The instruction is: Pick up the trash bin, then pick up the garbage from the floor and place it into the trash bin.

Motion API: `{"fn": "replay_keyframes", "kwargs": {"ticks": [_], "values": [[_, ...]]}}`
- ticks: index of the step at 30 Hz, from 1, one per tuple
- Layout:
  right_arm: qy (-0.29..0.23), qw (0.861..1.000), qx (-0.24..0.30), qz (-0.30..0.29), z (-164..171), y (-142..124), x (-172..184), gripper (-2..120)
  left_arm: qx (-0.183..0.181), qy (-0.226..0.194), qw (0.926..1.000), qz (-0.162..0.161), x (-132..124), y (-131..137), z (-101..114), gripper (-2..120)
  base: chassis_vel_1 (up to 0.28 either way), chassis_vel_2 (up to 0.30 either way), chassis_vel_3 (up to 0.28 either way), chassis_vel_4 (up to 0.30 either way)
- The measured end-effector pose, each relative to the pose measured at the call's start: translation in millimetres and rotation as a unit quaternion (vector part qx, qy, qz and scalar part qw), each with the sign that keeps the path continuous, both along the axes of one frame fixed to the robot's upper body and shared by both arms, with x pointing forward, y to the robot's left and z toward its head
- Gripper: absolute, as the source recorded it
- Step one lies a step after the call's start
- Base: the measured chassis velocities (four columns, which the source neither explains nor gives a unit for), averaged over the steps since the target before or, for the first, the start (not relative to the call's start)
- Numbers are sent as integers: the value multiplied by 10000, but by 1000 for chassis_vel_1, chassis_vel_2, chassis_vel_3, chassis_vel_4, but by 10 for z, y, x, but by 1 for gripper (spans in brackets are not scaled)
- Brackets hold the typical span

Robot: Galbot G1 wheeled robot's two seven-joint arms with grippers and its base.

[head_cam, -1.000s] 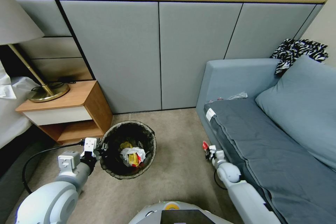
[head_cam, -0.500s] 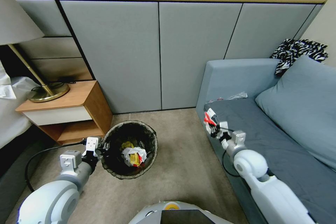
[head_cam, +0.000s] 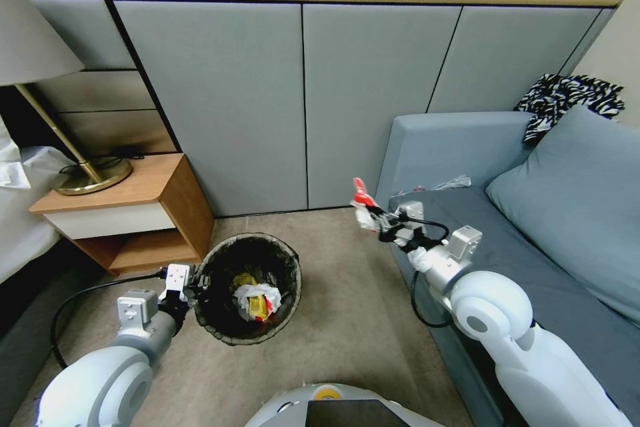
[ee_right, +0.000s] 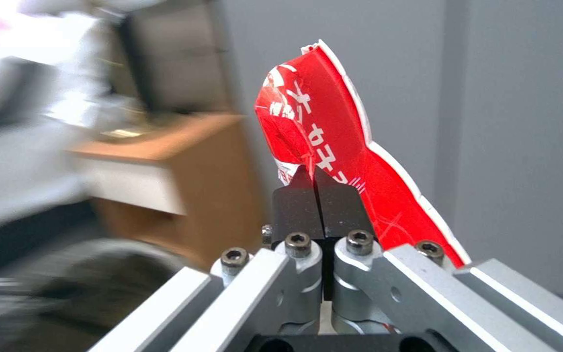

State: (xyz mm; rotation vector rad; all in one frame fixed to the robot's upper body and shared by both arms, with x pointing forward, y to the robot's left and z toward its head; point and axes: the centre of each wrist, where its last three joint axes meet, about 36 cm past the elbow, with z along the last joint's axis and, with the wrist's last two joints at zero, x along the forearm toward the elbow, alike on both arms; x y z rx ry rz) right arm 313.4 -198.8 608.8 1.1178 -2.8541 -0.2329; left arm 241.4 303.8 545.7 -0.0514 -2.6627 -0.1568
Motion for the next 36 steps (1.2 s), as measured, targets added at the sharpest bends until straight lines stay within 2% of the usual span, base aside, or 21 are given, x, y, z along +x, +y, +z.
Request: {"fn": "replay_keyframes", "kwargs": {"ticks": [10, 20, 36], "values": [[29, 9960, 227, 867, -68, 122, -18, 0, 33, 76, 10000, -17, -20, -23, -31, 1, 0, 0, 0, 0], [370, 9840, 245, 1727, -252, 490, 28, 0, 36, 81, 10000, -32, -19, -28, -33, 1, 0, 0, 0, 0], [996, 9733, -84, 2068, -603, 793, -31, 0, 45, 27, 10000, -22, -4, -21, -17, 1, 0, 0, 0, 0]]}}
